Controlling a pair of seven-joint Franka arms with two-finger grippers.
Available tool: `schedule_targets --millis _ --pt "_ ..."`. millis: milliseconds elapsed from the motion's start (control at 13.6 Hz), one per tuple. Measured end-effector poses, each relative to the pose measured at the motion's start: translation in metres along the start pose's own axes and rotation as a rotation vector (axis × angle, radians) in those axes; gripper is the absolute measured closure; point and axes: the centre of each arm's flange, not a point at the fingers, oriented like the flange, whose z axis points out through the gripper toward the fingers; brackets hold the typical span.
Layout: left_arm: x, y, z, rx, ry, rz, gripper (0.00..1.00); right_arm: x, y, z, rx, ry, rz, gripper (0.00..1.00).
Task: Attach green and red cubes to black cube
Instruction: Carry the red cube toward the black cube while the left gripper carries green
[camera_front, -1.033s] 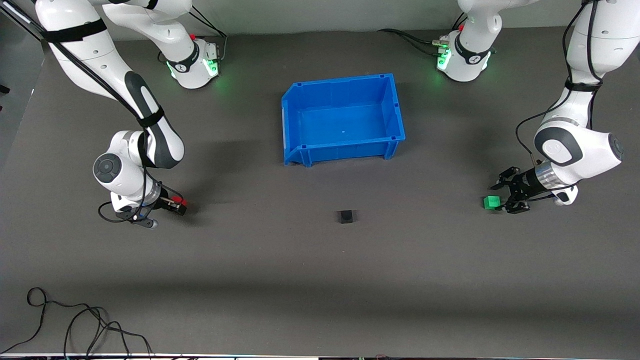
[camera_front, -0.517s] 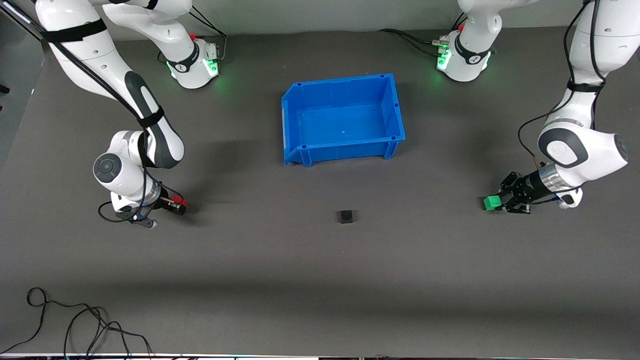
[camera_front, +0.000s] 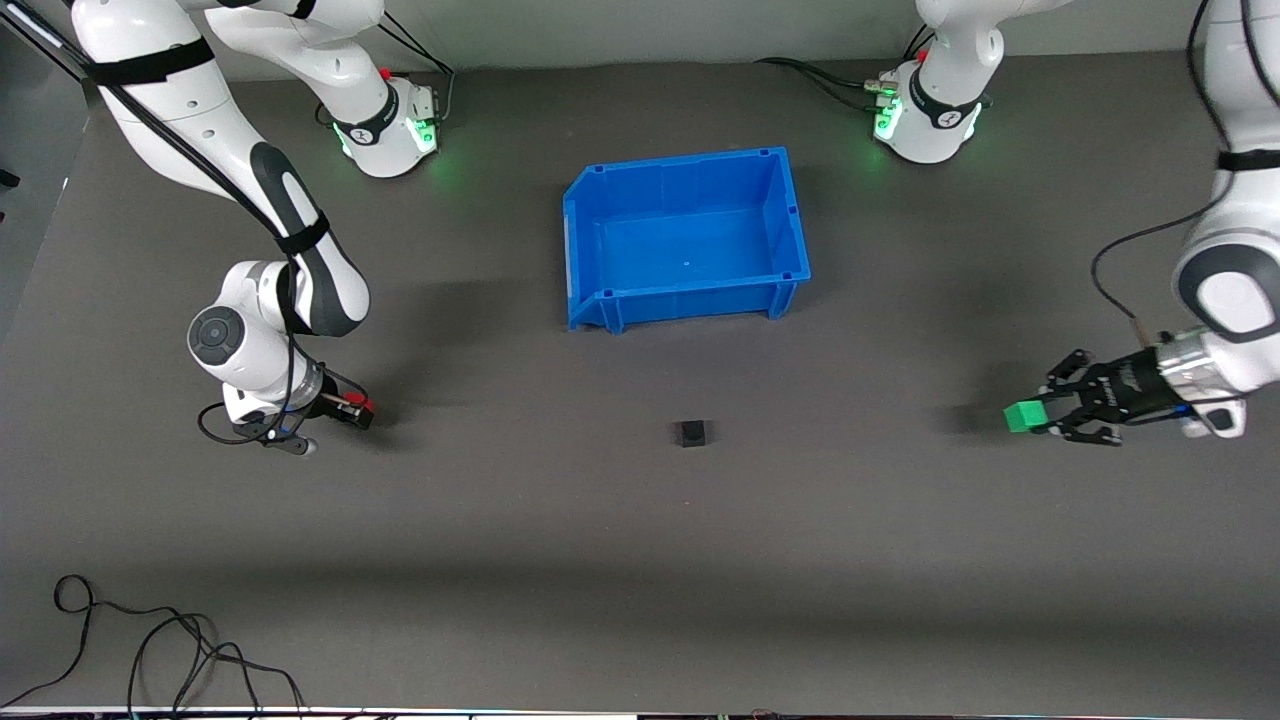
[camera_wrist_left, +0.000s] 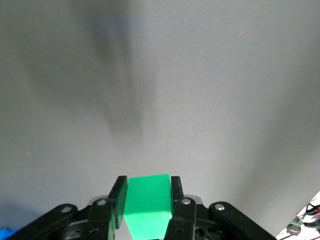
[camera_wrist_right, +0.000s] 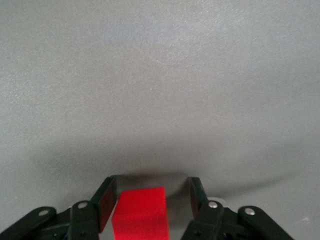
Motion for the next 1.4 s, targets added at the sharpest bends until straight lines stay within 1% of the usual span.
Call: schedule_targets --millis 221,517,590,664,738,812,1033,1255,1402 --pt "-0.021 0.019 -0.013 0.003 0.009 -0.013 0.63 -0.001 -0.003 0.002 0.003 0.005 -0.006 0.31" --pt "-0.056 0.031 0.012 0.031 0.006 0.031 0.63 -0.001 -0.005 0.004 0.006 0.013 -0.009 0.32" --pt "-0.068 0.034 0.020 0.037 0.007 0.044 0.63 -0.001 -0.005 0.004 0.006 0.014 -0.009 0.35" --pt "-0.080 0.037 0.028 0.041 0.011 0.049 0.63 -0.001 -0.005 0.003 0.008 0.019 -0.009 0.47" --pt "-0.092 0.039 0.037 0.038 0.018 0.051 0.63 0.000 -0.006 0.001 0.010 0.024 -0.009 0.55" --pt "-0.105 0.042 0.047 0.033 0.028 0.052 0.63 0.001 -0.006 -0.002 0.013 0.029 -0.009 0.60" --pt "-0.132 0.045 0.073 0.024 0.049 0.047 0.63 0.000 -0.007 -0.001 0.013 0.029 -0.010 0.60" --pt "-0.132 0.045 0.082 0.027 0.055 0.040 0.63 0.001 -0.007 -0.002 0.015 0.032 -0.011 0.60" --pt "-0.129 0.046 0.082 0.024 0.058 0.036 0.63 0.003 -0.010 -0.008 0.031 0.036 0.010 0.60"
